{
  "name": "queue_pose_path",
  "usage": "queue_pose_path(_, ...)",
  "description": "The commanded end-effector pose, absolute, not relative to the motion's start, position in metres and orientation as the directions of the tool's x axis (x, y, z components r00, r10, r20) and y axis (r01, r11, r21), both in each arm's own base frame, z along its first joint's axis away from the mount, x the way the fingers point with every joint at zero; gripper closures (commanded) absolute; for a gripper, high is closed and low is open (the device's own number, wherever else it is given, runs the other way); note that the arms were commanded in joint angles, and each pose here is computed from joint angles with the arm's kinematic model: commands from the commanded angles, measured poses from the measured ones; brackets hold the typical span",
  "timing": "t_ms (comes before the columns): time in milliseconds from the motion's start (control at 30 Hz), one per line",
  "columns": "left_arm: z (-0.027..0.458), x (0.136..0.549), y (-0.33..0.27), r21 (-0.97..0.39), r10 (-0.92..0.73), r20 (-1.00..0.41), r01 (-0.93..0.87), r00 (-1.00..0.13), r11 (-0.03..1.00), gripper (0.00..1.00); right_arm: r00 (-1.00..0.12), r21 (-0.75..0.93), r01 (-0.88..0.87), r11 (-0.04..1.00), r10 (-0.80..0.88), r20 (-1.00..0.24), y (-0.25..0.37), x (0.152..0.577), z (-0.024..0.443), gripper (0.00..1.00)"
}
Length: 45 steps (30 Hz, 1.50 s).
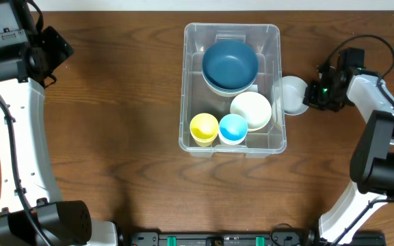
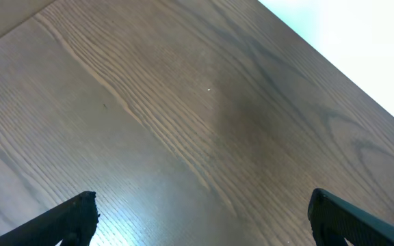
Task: Pack container
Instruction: 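Grasp the white bowl's rim with the right gripper, then carry the white bowl over the container and lower it onto the bowl stack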
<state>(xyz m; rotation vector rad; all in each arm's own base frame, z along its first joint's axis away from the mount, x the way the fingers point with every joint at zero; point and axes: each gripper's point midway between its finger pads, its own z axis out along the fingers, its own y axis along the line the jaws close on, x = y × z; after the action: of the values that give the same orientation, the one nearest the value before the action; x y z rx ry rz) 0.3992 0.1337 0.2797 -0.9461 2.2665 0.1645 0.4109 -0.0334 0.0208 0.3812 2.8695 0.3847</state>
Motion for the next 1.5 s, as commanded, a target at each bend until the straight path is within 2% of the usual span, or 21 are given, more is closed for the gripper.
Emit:
queue_pose_path(0, 0.284, 0.397, 0.137, -0.119, -0.575, -0.636, -0.671, -0.515, 0.732, 0.02, -0.911, 0.238, 0.241, 0.941, 0.305, -0.279, -0.049, 0.411, 0.067, 0.99)
queue_pose_path(267, 0.284, 0.397, 0.137, -0.119, -0.575, -0.636, -0.671, -0.515, 0.732, 0.02, -0.823, 0.248, 0.213, 0.945, 0.310, -0.476, -0.037, 0.381, 0.186, 0.99)
queue_pose_path(400, 0.284, 0.397, 0.137, -0.119, -0.575, -0.636, -0.671, -0.514, 0.732, 0.02, -0.742, 0.256, 0.127, 0.958, 0.264, -0.616, -0.013, 0.360, 0.250, 0.99)
queue_pose_path(500, 0.284, 0.397, 0.137, -0.119, -0.575, -0.636, -0.671, -0.515, 0.732, 0.02, -0.684, 0.262, 0.049, 0.964, 0.223, -0.695, 0.010, 0.343, 0.286, 0.99)
queue_pose_path(600, 0.284, 0.397, 0.137, -0.119, -0.575, -0.636, -0.671, -0.515, 0.732, 0.02, -0.650, 0.249, 0.022, 0.968, 0.203, -0.733, 0.024, 0.332, 0.303, 0.99)
queue_pose_path(700, 0.284, 0.397, 0.137, -0.119, -0.575, -0.636, -0.671, -0.515, 0.732, 0.02, -0.658, 0.222, 0.007, 0.975, 0.171, -0.733, 0.040, 0.329, 0.302, 0.99)
queue_pose_path(833, 0.284, 0.397, 0.137, -0.119, -0.575, -0.636, -0.671, -0.515, 0.732, 0.02, -0.726, 0.200, -0.021, 0.980, 0.123, -0.677, 0.062, 0.331, 0.278, 0.99)
queue_pose_path(1200, 0.284, 0.397, 0.137, -0.119, -0.575, -0.636, -0.671, -0.515, 0.732, 0.02, -0.899, 0.155, -0.044, 0.987, 0.028, -0.437, 0.096, 0.351, 0.182, 0.99)
queue_pose_path(1333, 0.284, 0.397, 0.137, -0.119, -0.575, -0.636, -0.671, -0.515, 0.732, 0.02, -0.924, 0.141, -0.037, 0.989, 0.020, -0.381, 0.096, 0.352, 0.163, 0.99)
queue_pose_path(1467, 0.284, 0.397, 0.137, -0.119, -0.575, -0.636, -0.671, -0.515, 0.732, 0.02, -0.925, 0.140, -0.036, 0.989, 0.020, -0.378, 0.097, 0.354, 0.160, 0.99)
